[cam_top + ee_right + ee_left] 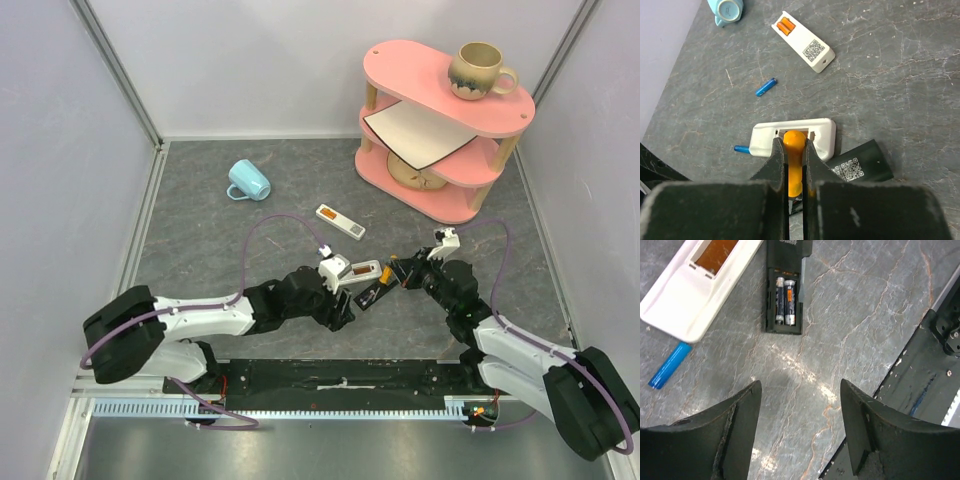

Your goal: Unload the batteries from the remote control

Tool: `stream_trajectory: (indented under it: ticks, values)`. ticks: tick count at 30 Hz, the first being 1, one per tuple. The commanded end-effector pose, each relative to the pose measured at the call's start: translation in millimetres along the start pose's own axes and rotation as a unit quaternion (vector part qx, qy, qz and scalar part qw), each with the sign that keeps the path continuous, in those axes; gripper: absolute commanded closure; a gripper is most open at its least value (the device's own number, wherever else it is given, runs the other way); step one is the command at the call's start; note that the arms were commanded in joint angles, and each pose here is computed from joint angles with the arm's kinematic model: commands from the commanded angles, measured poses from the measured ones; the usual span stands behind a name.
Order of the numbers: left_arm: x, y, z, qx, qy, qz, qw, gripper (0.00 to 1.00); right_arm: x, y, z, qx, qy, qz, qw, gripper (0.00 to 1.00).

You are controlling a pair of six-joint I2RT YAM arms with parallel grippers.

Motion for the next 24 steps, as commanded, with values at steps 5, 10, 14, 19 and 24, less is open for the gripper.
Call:
stream_trajectory:
  ticks: [5, 10, 14, 19, 24]
  values:
    - [-8.9, 3.9, 6.7, -0.055, 0.043, -0.003, 0.998, 0.31, 6.4, -11.0, 1.1, -0.016, 0.009, -0.028, 0.999, 1.00]
    - [-4.2, 5.0, 10.3, -0.063, 0.050, 0.000, 0.997, 0.32, 3.8, -6.9, -9.0, -0.005, 0.048, -0.040, 0.998, 1.00]
    - [-0.1, 7.2, 10.6, -0.064, 0.054, 0.009, 0.996, 0.33, 1.6, -5.4, -14.5, 0.012, 0.073, -0.053, 0.996, 1.00]
    - [1.5, 7.2, 12.0, -0.062, 0.053, 0.011, 0.997, 0.34, -0.3, -12.4, -6.7, 0.022, 0.048, -0.073, 0.996, 1.00]
    - [2.1, 10.8, 14.3, -0.064, 0.051, 0.017, 0.997, 0.34, -5.3, -22.8, 2.0, 0.012, 0.023, -0.095, 0.995, 1.00]
Point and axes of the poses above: each gripper's point midway between its finger pads, its own x axis out along the fingers, its own z axis along the line the jaws close on, y = z × x, the point moved 9 cm from there along -x, back along the fingers, and after that the axes turned 2 degrees about x, right-handed, at the moved point
